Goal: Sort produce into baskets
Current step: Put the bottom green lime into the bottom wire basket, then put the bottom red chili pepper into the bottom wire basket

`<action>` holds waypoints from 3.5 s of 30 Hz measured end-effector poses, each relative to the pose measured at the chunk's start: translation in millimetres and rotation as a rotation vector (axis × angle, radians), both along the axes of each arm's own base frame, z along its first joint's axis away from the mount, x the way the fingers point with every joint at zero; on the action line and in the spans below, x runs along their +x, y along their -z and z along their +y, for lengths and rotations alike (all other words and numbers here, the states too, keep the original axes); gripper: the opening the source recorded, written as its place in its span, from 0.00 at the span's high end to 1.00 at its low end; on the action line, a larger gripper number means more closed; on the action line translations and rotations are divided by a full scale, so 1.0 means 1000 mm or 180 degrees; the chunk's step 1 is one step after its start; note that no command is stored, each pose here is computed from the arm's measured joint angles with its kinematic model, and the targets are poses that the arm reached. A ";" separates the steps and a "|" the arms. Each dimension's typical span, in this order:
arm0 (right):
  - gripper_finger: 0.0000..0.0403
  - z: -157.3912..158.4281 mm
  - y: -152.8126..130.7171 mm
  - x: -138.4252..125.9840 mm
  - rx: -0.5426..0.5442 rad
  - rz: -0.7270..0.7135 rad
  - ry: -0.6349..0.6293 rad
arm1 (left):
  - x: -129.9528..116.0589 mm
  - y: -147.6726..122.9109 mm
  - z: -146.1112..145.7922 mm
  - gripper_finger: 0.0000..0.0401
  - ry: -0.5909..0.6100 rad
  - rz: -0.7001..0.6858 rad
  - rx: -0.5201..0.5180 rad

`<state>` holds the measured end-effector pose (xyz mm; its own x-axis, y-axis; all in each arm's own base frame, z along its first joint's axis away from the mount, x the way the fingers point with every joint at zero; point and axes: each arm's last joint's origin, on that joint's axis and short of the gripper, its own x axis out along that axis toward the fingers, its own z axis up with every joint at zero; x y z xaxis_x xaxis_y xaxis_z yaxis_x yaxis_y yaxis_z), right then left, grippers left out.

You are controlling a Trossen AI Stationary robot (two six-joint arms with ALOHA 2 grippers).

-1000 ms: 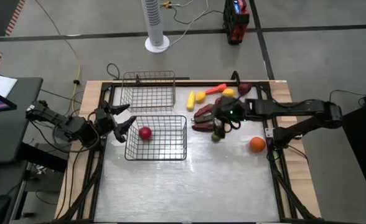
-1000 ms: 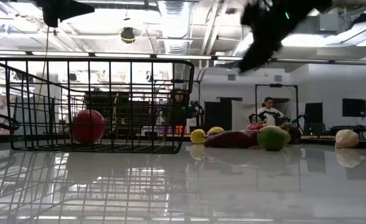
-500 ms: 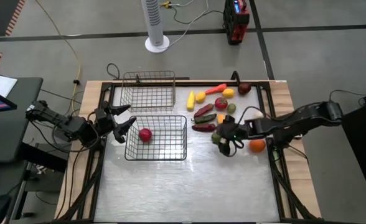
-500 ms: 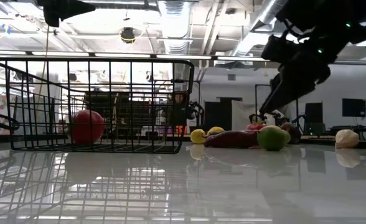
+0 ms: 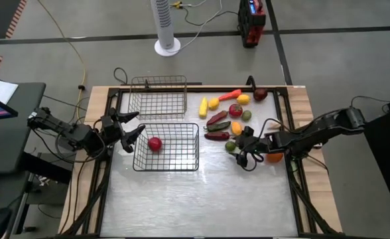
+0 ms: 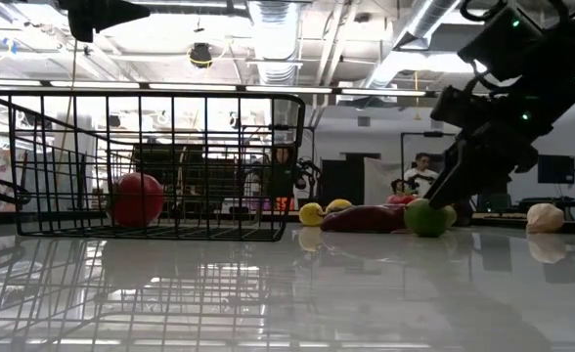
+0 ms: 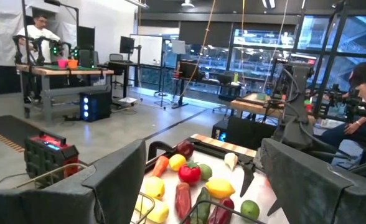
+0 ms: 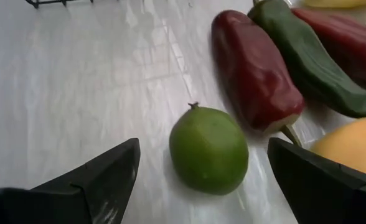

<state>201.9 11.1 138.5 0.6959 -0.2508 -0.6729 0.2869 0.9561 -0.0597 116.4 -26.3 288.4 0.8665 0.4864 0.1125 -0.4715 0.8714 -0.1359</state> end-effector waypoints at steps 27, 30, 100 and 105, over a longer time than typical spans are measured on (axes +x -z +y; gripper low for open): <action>0.41 -0.004 -0.074 0.056 -0.0518 -0.0303 -0.0330 | 0.000 -0.001 0.000 0.24 -0.0006 -0.0018 -0.0005; 0.38 -0.007 -0.113 0.070 -0.0637 -0.0709 -0.0382 | 0.000 -0.001 0.000 0.24 -0.0007 -0.0022 -0.0006; 0.49 -0.062 -0.066 0.064 -0.0351 0.0153 -0.0392 | 0.001 0.000 -0.002 0.24 0.0279 -0.0003 0.0076; 0.60 -0.059 -0.131 0.069 -0.0708 -0.0392 -0.0558 | 0.001 -0.001 -0.002 0.24 0.0259 -0.0011 0.0089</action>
